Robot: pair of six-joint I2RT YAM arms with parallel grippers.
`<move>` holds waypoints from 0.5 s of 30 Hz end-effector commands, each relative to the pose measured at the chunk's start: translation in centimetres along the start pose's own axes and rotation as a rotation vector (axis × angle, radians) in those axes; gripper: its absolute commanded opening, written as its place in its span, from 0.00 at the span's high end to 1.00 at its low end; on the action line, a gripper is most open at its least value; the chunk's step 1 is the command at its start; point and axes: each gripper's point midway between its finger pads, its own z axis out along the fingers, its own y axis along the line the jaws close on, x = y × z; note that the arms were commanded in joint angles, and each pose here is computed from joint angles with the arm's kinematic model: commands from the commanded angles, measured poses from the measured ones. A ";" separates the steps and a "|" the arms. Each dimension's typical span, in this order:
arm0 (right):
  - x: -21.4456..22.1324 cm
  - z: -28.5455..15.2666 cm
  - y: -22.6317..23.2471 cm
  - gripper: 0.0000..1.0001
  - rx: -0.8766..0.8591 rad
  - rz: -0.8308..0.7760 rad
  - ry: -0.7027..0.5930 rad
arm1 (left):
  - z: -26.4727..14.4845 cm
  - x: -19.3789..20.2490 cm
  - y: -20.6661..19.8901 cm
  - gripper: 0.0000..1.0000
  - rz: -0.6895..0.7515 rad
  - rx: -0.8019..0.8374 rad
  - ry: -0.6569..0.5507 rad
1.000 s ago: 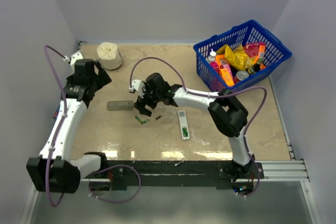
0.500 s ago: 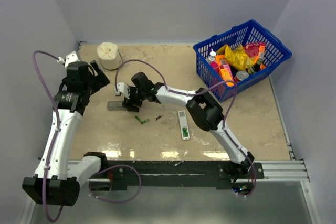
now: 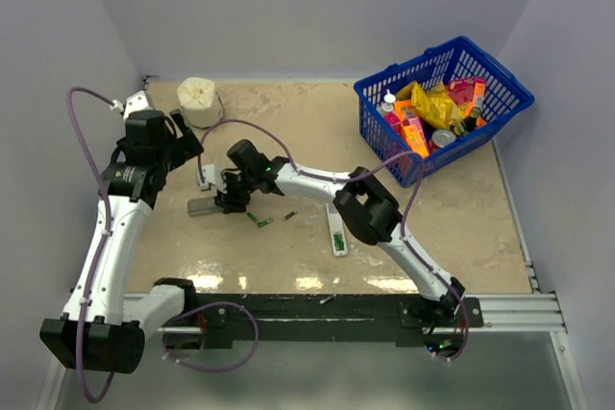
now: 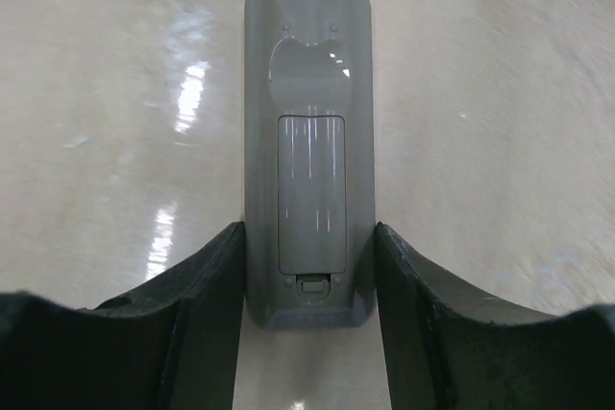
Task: Load the batteries into the remote control
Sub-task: Adjust the battery cover at the center of the board.
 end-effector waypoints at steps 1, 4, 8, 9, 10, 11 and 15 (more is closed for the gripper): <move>-3.7 -0.4 5.5 1.00 -0.132 -0.114 -0.041 | -0.5 -2.2 -1.0 0.01 0.023 0.029 -0.054; -4.3 -0.2 7.9 1.00 -0.166 -0.151 -0.050 | -0.4 -2.5 -1.0 0.01 0.025 0.022 -0.061; -6.8 -0.6 10.8 1.00 -0.201 -0.214 -0.091 | -0.4 -3.1 -0.8 0.01 0.030 0.005 -0.076; -7.0 -0.5 11.3 1.00 -0.208 -0.217 -0.096 | -0.4 -3.1 -0.7 0.01 0.032 0.001 -0.078; -7.2 -0.5 11.9 1.00 -0.217 -0.221 -0.101 | -0.5 -3.4 -0.6 0.01 0.031 -0.007 -0.087; -7.9 -0.2 12.8 1.00 -0.228 -0.237 -0.115 | -0.4 -3.4 -0.6 0.01 0.034 -0.012 -0.086; -8.7 0.4 15.3 1.00 -0.261 -0.262 -0.133 | -0.8 -4.2 -0.1 0.01 0.036 -0.043 -0.110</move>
